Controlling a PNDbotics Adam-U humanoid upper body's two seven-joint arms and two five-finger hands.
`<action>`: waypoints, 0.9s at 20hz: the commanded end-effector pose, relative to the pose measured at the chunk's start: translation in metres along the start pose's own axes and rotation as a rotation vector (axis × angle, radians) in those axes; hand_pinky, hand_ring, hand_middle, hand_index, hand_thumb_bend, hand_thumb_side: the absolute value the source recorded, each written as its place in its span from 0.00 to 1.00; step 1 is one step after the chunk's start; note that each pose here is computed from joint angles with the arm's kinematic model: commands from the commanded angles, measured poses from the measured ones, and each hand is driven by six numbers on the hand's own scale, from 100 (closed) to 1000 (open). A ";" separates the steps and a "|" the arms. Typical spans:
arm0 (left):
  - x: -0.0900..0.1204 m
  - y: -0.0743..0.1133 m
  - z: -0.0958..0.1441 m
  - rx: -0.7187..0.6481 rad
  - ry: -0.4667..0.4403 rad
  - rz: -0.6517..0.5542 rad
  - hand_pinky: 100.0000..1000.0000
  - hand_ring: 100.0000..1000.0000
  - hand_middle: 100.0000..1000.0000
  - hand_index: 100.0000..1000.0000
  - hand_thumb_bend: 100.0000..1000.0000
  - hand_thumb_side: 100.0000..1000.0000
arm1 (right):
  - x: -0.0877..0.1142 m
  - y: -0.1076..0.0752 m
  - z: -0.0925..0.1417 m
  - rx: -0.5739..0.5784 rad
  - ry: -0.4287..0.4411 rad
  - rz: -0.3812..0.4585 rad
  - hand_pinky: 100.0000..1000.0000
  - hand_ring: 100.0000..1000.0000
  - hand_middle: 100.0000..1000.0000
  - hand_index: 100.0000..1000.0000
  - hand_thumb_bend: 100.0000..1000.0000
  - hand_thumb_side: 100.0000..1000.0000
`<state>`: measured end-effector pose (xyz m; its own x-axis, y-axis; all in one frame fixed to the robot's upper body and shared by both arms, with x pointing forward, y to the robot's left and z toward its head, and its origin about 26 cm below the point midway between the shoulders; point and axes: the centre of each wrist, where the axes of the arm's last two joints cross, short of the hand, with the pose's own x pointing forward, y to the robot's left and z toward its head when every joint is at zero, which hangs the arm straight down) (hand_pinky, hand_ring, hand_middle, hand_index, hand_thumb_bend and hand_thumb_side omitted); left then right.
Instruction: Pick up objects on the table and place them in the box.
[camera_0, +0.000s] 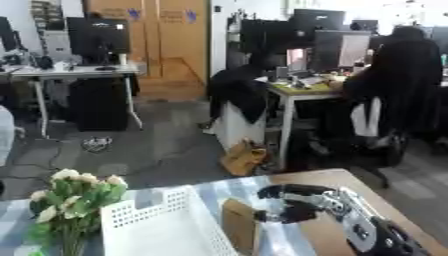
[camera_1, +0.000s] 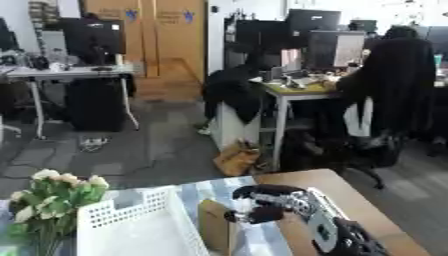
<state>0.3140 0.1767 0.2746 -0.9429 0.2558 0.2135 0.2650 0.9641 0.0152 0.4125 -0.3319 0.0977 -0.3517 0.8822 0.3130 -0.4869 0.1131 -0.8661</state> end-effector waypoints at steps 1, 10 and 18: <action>0.004 -0.003 -0.005 -0.010 -0.022 0.012 0.76 0.97 0.89 1.00 0.00 0.85 | -0.002 -0.010 0.001 -0.032 0.038 0.012 1.00 1.00 1.00 1.00 0.43 0.97; 0.003 -0.005 -0.004 -0.008 -0.021 0.021 0.76 0.97 0.89 1.00 0.00 0.85 | -0.008 -0.001 -0.007 -0.062 0.134 -0.068 1.00 1.00 1.00 1.00 0.40 0.99; 0.003 -0.006 -0.005 -0.004 -0.025 0.027 0.76 0.97 0.89 1.00 0.00 0.85 | -0.010 0.002 -0.012 -0.072 0.162 -0.174 0.97 1.00 1.00 1.00 0.41 0.98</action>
<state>0.3136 0.1737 0.2737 -0.9384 0.2696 0.2163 0.2783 0.9605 0.0102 0.4190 -0.3328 0.0736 -0.1292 0.9102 0.3934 -0.4954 0.2844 -0.8208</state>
